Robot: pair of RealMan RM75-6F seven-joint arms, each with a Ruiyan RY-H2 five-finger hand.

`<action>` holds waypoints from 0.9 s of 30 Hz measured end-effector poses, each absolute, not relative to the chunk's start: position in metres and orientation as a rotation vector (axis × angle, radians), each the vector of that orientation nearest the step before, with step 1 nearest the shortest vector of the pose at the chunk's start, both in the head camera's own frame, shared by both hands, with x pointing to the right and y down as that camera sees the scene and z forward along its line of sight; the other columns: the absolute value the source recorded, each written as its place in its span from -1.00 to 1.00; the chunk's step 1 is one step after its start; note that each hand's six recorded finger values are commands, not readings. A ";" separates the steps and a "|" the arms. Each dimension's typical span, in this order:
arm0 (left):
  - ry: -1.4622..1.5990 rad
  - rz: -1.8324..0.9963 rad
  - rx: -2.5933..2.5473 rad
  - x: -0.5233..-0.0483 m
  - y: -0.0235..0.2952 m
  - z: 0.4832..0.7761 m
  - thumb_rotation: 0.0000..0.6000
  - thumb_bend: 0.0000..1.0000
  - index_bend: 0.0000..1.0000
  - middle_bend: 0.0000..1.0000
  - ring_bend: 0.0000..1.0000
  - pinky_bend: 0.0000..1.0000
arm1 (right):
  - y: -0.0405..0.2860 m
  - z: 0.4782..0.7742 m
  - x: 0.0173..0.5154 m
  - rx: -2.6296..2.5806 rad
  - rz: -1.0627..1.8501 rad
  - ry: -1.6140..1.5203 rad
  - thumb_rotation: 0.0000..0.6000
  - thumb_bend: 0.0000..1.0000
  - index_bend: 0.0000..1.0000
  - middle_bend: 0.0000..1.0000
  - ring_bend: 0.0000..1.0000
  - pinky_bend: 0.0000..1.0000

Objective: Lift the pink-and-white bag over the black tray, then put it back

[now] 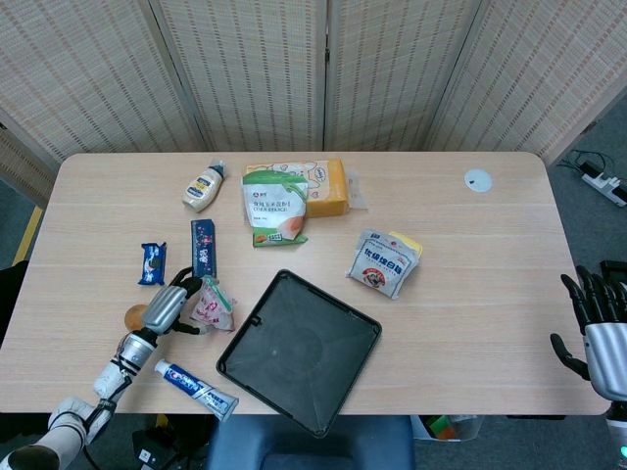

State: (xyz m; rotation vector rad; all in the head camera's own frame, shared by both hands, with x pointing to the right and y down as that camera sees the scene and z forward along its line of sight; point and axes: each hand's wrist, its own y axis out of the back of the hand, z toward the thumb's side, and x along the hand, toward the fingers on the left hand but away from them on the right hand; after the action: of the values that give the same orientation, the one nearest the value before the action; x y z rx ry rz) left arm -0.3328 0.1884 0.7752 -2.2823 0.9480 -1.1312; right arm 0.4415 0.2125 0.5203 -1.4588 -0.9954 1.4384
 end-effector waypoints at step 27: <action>0.916 -1.065 -2.295 -0.327 0.205 0.773 1.00 -0.60 -0.17 -0.12 -0.20 -0.09 | 0.210 0.514 0.440 -1.438 1.436 -1.002 1.00 -0.31 -0.96 -0.93 -0.95 -0.95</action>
State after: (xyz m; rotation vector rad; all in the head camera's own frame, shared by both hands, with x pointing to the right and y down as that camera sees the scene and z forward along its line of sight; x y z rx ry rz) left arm -0.3266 0.2046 0.7726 -2.2952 0.9160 -1.0650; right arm 0.4400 0.2100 0.5143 -1.4381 -1.0017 1.4358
